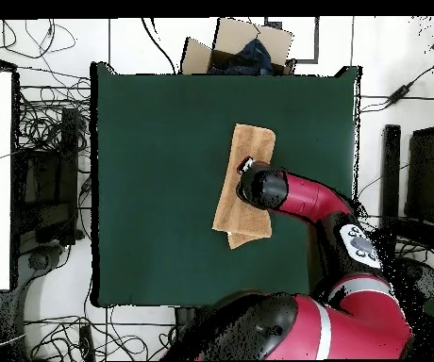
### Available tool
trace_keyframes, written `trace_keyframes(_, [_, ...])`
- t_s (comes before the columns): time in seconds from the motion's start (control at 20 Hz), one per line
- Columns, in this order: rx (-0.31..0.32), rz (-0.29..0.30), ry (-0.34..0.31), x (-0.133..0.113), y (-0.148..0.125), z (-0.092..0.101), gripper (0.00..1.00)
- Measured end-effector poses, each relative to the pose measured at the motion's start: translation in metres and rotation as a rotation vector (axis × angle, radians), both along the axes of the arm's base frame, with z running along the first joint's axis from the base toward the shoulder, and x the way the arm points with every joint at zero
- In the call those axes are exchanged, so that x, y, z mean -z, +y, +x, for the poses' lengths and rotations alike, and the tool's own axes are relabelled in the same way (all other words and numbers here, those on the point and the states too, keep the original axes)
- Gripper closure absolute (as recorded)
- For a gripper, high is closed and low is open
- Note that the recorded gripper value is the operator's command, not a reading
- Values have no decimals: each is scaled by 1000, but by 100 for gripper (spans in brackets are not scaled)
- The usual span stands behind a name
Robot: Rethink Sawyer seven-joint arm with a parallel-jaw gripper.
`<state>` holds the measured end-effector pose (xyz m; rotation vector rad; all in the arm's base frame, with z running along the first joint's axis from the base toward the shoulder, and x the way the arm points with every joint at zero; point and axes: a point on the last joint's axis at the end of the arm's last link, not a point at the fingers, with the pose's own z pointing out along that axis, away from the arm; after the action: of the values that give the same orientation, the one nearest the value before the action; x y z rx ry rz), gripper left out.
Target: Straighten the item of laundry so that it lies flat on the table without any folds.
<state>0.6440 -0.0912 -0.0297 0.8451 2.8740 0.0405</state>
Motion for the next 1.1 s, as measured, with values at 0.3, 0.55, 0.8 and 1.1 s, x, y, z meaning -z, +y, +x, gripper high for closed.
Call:
trace_keyframes(0.3, [10,1,0,-2,-4,-1,100])
trace_keyframes(0.55, [17,-3,-6,-6,-10,1,100])
trace_keyframes(0.8, [17,-14,-23,-24,-14,9,100])
trace_keyframes(1.1, [15,-24,-19,-59,-20,18,100])
